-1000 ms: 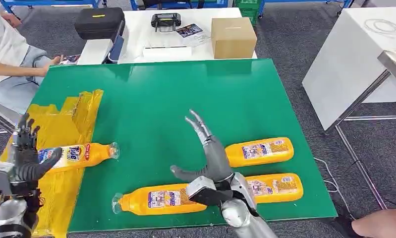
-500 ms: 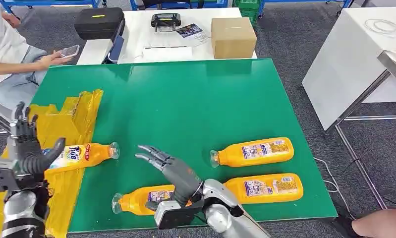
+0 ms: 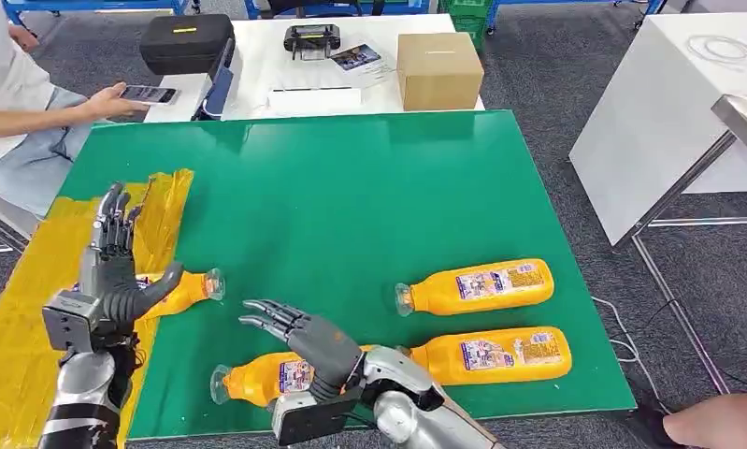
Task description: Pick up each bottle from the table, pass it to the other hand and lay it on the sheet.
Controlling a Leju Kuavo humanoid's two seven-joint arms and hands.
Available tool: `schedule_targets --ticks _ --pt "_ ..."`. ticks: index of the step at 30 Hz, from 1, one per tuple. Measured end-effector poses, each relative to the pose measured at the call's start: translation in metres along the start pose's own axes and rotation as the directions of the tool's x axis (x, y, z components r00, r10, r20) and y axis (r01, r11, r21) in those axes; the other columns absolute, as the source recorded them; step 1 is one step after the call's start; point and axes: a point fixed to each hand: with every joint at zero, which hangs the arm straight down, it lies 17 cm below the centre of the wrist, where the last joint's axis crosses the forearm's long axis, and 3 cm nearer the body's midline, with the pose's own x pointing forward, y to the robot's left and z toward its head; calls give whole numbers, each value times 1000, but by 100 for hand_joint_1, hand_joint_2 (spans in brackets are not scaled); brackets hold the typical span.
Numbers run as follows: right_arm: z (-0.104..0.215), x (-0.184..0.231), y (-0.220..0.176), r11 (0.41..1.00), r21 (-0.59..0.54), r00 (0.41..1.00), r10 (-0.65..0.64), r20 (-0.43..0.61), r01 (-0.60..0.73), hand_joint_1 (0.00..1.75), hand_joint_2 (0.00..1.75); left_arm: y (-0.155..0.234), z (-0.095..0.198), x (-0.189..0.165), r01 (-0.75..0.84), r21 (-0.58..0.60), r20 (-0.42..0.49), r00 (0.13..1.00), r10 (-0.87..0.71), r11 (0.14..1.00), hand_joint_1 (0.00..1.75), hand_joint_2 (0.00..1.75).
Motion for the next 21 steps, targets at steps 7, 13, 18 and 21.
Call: schedule_targets --ticks 7,13,18,21 --pt "6 -15 26 996 91 999 26 -32 -23 0 175 -15 -1 4 -31 -24 9 999 31 999 0 175" --pt "18 -41 45 975 189 988 134 -73 -119 0 175 -12 -2 4 -29 -1 10 1000 29 1000 0 175" --pt "23 -54 44 967 206 981 171 -92 -149 0 175 -11 -2 4 -25 4 9 1000 25 1000 0 175" --pt "26 -65 37 961 190 966 225 -127 -199 0 175 -10 0 3 -29 11 5 1000 29 1000 0 175"
